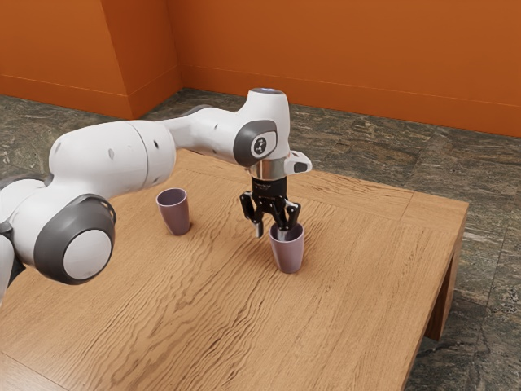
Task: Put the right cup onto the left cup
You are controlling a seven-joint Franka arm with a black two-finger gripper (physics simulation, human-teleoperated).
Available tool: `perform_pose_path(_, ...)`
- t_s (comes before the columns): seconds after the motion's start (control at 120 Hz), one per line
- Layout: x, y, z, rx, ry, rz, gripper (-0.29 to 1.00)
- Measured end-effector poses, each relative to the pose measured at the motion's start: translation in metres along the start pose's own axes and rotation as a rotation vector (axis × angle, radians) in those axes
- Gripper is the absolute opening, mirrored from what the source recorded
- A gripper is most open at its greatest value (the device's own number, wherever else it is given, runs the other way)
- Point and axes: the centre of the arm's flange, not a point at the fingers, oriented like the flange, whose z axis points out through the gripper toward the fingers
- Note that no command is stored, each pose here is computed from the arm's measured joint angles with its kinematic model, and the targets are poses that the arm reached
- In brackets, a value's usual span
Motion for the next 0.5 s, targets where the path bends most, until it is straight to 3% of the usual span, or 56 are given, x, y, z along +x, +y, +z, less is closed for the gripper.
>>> perform_pose_path(0.5,-0.0005,0.0043,-0.0021,0.002,0.006,0.002,-0.02)
